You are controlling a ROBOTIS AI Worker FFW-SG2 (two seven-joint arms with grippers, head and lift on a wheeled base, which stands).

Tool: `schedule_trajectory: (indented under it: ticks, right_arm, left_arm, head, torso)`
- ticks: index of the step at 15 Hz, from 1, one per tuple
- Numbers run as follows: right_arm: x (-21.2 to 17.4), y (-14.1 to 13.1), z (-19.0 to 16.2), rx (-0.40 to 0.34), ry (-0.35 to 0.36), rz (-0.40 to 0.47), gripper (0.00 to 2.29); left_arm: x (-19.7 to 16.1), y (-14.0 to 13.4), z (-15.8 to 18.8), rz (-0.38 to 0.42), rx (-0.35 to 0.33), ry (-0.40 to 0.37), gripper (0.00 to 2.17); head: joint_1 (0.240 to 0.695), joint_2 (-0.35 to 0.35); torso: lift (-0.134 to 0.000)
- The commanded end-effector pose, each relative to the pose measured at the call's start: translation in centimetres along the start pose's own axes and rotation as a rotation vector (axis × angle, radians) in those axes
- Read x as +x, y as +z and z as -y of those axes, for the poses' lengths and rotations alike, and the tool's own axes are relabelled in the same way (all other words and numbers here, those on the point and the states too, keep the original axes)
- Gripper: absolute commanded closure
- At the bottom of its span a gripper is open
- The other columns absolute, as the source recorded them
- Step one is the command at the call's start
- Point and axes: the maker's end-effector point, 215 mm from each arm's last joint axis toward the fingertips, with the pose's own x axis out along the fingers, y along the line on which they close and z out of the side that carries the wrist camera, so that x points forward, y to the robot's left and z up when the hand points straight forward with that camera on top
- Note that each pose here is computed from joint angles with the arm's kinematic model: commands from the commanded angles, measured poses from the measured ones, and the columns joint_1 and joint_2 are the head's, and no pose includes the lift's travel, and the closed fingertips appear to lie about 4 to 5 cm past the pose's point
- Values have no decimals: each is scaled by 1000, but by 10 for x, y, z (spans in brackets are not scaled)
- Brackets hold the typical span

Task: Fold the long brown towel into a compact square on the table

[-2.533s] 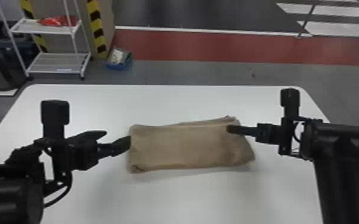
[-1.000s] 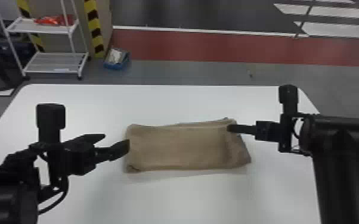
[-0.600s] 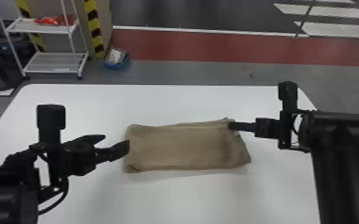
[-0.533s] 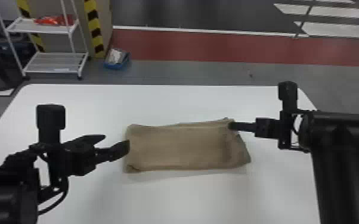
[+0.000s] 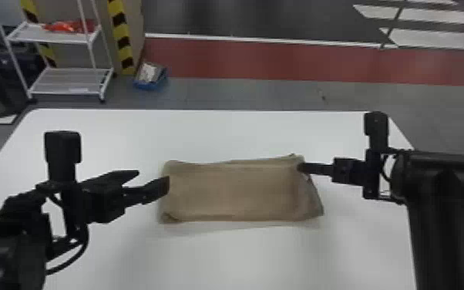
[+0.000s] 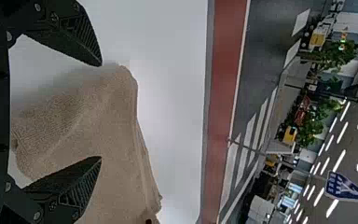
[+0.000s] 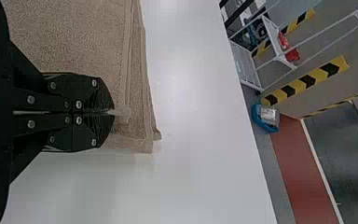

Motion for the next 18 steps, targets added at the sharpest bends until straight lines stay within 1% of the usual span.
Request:
schedule_trajectory:
  ticks: [1,2,3,6,9,10,11,12,13,14,15,16,17,18]
  right_arm:
    - [-4,-1,3,10,4,17,1170]
    - [-5,-2,2,10,5,17,1170]
    - [-6,-2,-1,6,18,24,1170]
    - [-11,-1,-8,5,32,45,1170]
    - [-10,-6,-12,12,39,41,1170]
    - [-10,-7,-11,12,38,41,1170]
    - [-10,-7,-11,11,37,40,1170]
    - [-9,-8,-12,13,39,39,1170]
    - [-9,-7,-12,14,39,41,1170]
    - [-9,-7,-13,13,41,41,1170]
    - [-8,-8,-14,14,42,41,1170]
    - [-8,-8,-15,14,42,42,1170]
    - [-9,-6,-15,9,39,44,1170]
    - [-9,-6,-17,12,44,45,1170]
  left_arm:
    - [5,0,9,-22,-86,-47,184]
    - [8,-4,11,-46,-111,-55,184]
    - [13,-3,14,-50,-125,-69,188]
    - [37,-3,10,-68,-135,-58,211]
    - [57,25,-2,-3,-53,-12,215]
    - [60,23,3,-11,-39,-18,235]
    - [62,20,11,-17,-35,-40,323]
    - [63,15,17,-26,-36,-62,454]
    - [66,10,23,-32,-33,-85,873]
    - [71,7,25,-31,-18,-91,1247]
    - [75,9,28,-18,5,-98,1504]
    - [80,7,31,-19,23,-100,1811]
    - [86,5,28,-27,30,-97,1912]
    - [92,8,24,-12,44,-90,1912]
  head:
    - [695,-107]
    - [695,-112]
    - [695,-116]
    - [695,-126]
    - [695,-127]
    - [695,-126]
    - [695,-124]
    - [695,-128]
    - [695,-134]
    - [695,-140]
    - [695,-146]
    - [695,-150]
    - [695,-156]
    - [695,-158]
  torso:
    - [-124]
    - [-124]
    - [-124]
    - [-124]
    - [-124]
    - [-124]
    - [-124]
    - [-124]
    - [-124]
    - [-124]
    - [-124]
    - [-124]
    - [-124]
    - [-124]
